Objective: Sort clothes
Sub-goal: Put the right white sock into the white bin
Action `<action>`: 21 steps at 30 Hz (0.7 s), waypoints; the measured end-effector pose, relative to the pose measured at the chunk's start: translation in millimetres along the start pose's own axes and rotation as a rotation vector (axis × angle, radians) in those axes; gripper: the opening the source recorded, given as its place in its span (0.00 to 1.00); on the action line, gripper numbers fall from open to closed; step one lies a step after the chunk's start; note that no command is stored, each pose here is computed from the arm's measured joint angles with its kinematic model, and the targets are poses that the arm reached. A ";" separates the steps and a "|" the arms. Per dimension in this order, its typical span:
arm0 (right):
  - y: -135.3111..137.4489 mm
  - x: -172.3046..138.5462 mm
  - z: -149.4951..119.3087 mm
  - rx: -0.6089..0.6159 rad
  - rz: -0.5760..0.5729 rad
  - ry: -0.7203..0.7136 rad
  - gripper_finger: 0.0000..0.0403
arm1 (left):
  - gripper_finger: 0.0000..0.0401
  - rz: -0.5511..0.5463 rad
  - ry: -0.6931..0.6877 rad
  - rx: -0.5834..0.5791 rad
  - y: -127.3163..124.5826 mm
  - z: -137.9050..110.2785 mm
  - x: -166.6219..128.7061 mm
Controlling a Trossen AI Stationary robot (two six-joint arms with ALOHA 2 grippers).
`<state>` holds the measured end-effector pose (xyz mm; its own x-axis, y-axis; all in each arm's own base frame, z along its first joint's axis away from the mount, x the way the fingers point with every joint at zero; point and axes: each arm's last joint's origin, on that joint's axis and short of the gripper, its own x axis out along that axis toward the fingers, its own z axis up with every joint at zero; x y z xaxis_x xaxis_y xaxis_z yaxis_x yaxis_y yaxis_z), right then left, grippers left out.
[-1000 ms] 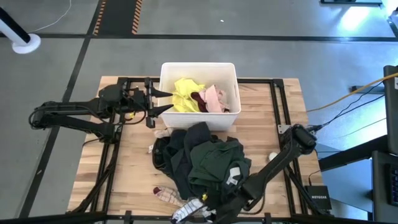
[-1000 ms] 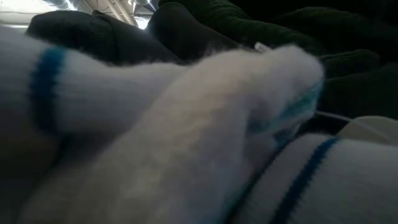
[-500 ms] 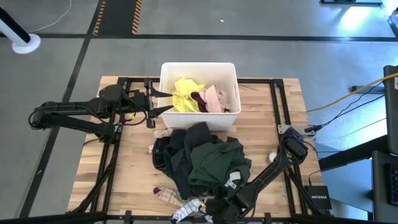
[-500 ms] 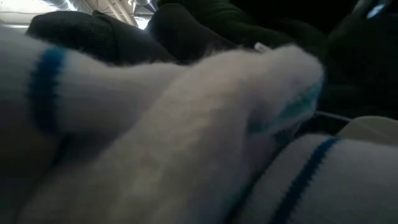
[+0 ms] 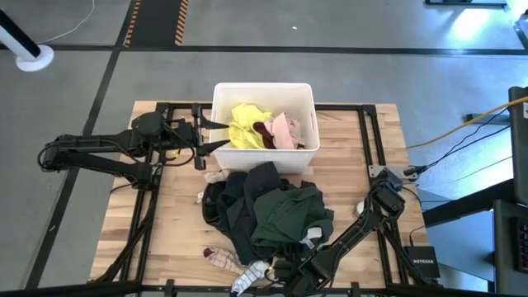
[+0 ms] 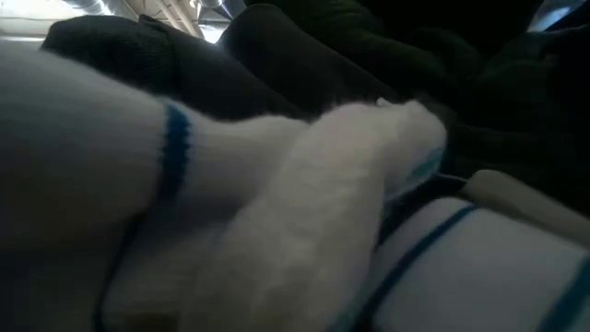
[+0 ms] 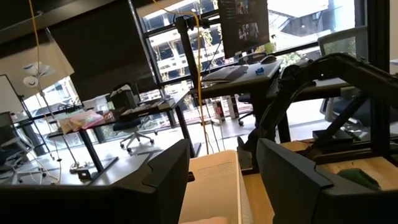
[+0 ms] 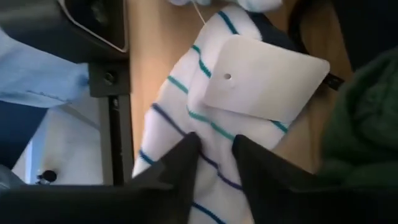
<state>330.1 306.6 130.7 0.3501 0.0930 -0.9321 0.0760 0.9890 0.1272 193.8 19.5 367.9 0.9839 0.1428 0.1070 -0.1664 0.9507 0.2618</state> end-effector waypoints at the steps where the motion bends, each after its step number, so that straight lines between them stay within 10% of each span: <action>1: 0.4 -1.3 0.9 0.000 -0.002 0.008 0.25 | 0.45 0.000 0.000 -0.001 0.0 0.0 0.0; 5: 4.2 -9.7 5.7 -0.002 -0.008 0.040 0.04 | 0.45 -0.001 0.002 -0.011 0.0 -0.2 -0.1; 21: 25.9 -119.7 53.7 0.089 0.043 0.060 0.03 | 0.45 -0.006 0.021 -0.028 -0.5 -2.0 -0.3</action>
<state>340.3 314.9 263.8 0.2988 0.1440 -0.9434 0.1459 0.9700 0.1943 193.8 19.5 365.8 0.9861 0.1430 0.0849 -0.1593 0.9588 0.2353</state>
